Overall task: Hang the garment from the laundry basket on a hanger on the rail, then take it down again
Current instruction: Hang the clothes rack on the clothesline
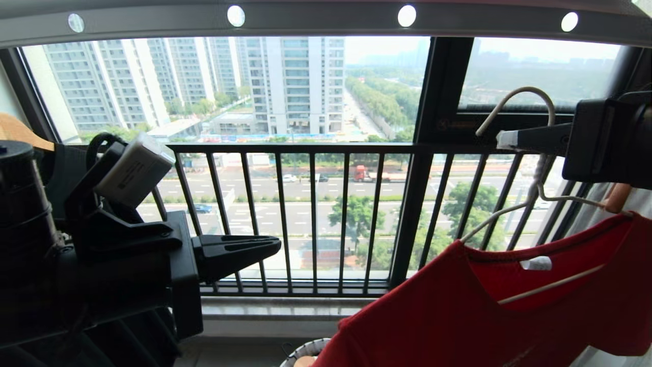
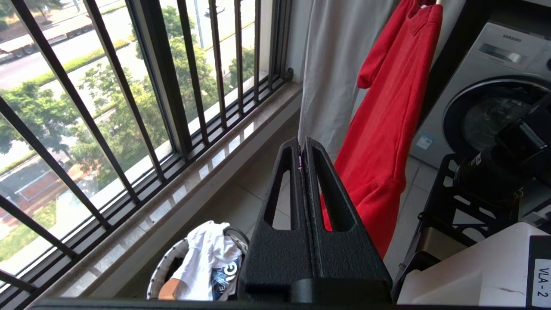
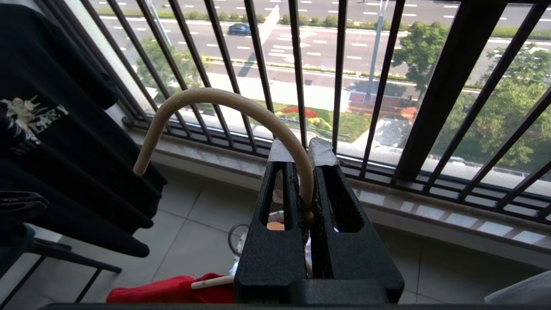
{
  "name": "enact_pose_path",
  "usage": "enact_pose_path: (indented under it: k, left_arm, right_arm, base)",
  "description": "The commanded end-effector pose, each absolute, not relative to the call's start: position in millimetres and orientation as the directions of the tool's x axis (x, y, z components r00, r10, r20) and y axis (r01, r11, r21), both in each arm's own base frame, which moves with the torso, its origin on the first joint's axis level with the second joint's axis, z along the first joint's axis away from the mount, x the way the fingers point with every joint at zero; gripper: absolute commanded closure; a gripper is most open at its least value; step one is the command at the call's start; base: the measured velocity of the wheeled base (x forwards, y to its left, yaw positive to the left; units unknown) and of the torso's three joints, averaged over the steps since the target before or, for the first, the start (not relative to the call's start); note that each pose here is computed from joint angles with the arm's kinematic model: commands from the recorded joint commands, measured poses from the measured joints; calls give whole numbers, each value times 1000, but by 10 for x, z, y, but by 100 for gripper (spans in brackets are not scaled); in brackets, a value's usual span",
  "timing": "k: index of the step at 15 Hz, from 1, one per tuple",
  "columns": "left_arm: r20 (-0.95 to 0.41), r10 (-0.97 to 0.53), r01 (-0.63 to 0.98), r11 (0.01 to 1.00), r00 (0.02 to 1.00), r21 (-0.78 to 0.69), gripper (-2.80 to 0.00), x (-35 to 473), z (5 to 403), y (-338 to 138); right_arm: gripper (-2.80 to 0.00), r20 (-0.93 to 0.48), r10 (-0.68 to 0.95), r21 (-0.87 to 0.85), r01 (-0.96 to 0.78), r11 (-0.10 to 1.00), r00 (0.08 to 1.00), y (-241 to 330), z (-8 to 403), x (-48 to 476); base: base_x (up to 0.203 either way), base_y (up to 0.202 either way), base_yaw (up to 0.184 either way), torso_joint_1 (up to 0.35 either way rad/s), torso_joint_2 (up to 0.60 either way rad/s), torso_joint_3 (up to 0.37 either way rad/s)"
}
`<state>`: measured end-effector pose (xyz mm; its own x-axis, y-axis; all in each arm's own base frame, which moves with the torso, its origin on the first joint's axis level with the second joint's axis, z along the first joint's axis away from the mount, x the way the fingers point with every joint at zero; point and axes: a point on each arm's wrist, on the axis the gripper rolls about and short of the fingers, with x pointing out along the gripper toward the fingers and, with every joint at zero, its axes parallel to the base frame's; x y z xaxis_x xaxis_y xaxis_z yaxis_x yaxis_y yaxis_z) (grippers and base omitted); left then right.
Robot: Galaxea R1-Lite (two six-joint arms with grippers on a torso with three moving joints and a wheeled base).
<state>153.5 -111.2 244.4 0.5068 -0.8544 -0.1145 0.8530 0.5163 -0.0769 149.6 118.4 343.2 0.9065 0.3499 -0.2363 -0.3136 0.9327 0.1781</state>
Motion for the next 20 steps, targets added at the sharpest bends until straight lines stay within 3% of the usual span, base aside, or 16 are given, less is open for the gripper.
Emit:
enact_pose_path:
  k: [1, 8, 14, 20]
  left_arm:
    - [-127, -855, 854, 514, 503, -84, 0, 1581, 2413, -1141]
    - [-133, -856, 855, 512, 499, -88, 0, 1586, 2397, -1145]
    - [-188, -861, 860, 497, 472, -118, 0, 1673, 2264, -1248]
    - [-198, -870, 869, 479, 452, -121, 0, 1639, 2229, -1275]
  right_arm:
    - [0, -277, 351, 163, -316, 935, 895, 1276, 3339, 1562]
    - [0, -340, 342, 143, -311, 939, 876, 1464, 3120, 1773]
    - [0, -275, 455, 216, -407, 888, 847, 1753, 2995, 1842]
    - [0, -285, 461, 225, -408, 885, 840, 1834, 2932, 1894]
  base:
    - [0, 0, 0, 0, 0, 0]
    - [0, 0, 0, 0, 0, 0]
    - [0, 0, 0, 0, 0, 0]
    - [0, 0, 0, 0, 0, 0]
